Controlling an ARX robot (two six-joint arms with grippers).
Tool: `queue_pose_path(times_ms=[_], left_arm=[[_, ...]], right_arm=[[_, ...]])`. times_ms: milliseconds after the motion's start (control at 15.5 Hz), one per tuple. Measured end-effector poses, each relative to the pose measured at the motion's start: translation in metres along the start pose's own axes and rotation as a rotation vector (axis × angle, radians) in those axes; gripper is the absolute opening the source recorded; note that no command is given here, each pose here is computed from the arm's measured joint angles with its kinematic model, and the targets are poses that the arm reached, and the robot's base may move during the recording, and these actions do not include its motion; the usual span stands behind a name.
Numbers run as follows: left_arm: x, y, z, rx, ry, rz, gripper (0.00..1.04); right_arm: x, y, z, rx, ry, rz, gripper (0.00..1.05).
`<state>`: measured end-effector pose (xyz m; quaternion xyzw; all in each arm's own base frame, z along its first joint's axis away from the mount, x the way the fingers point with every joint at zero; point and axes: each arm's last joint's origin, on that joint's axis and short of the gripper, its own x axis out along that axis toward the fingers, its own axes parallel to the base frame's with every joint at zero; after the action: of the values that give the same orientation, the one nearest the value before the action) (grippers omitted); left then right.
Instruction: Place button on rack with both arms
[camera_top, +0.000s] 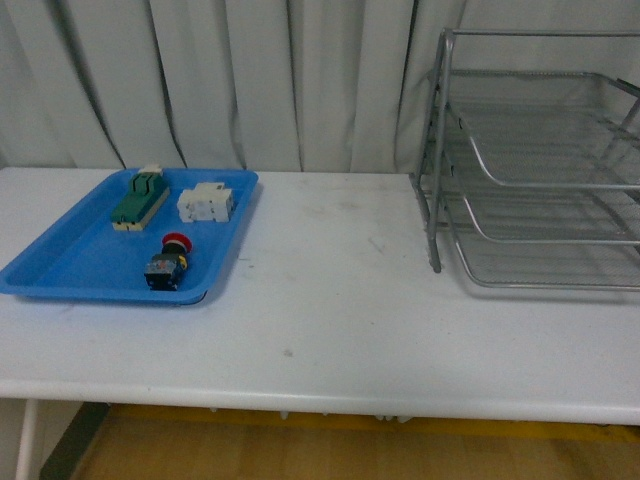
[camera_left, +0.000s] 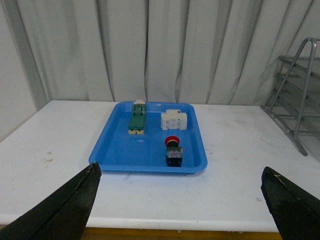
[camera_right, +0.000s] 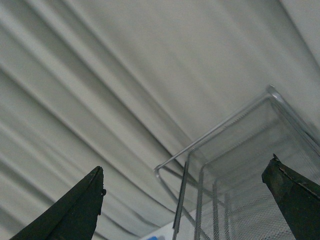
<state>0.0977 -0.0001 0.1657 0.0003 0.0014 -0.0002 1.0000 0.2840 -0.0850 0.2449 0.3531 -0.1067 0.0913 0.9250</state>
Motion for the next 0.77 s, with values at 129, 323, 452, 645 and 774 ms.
queue_pose_path(times_ms=[129, 323, 452, 645, 774], left_arm=[[0.000, 0.000, 0.000, 0.000, 0.000, 0.000, 0.98], [0.000, 0.000, 0.000, 0.000, 0.000, 0.000, 0.98], [0.000, 0.000, 0.000, 0.000, 0.000, 0.000, 0.98], [0.000, 0.000, 0.000, 0.000, 0.000, 0.000, 0.98], [0.000, 0.000, 0.000, 0.000, 0.000, 0.000, 0.98]], right_arm=[[0.026, -0.071, -0.069, 0.564, -0.005, -0.211, 0.98], [0.011, -0.088, -0.125, 0.790, 0.089, -0.370, 0.98], [0.006, -0.093, -0.142, 0.874, 0.098, -0.424, 0.98], [0.010, -0.100, -0.168, 0.940, 0.155, -0.459, 0.98], [0.018, -0.098, -0.176, 0.920, 0.195, -0.435, 0.98]])
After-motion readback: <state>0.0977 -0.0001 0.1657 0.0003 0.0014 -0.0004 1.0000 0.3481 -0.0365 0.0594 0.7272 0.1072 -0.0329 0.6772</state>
